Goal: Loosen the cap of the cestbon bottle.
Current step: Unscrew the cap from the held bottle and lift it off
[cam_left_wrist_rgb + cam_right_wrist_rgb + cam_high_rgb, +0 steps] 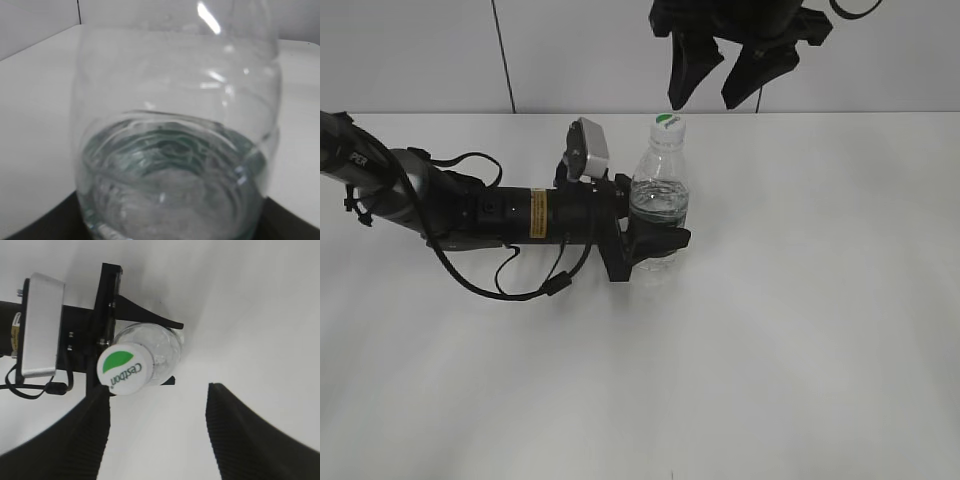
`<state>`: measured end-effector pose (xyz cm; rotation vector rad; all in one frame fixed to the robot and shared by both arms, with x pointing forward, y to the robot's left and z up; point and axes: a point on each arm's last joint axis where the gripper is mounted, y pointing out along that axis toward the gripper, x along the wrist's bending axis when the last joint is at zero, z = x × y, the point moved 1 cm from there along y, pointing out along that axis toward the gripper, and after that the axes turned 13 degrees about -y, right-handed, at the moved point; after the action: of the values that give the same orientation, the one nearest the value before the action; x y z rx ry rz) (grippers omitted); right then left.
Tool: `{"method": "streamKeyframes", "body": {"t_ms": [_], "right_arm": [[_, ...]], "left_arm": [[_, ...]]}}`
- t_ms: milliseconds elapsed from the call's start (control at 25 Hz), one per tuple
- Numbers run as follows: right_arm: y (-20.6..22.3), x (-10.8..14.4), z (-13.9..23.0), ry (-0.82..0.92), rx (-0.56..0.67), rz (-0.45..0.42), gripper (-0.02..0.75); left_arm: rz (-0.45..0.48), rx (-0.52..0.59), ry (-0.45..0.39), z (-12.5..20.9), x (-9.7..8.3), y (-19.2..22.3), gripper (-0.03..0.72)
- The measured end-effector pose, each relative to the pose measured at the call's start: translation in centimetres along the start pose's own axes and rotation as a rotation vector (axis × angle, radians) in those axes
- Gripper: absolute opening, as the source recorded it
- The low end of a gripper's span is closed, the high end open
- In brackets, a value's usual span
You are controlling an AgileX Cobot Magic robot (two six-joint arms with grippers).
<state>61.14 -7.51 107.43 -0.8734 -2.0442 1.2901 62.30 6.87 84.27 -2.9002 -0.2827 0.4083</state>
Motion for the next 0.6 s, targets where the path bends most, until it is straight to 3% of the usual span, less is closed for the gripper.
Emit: {"method": "streamKeyframes", "body": {"t_ms": [600], "right_arm": [[0.83, 0.6, -0.86, 0.046, -0.066, -0.079, 0.459]], "left_arm": [[-0.001, -0.001, -0.001, -0.01, 0.01, 0.0, 0.41]]}}
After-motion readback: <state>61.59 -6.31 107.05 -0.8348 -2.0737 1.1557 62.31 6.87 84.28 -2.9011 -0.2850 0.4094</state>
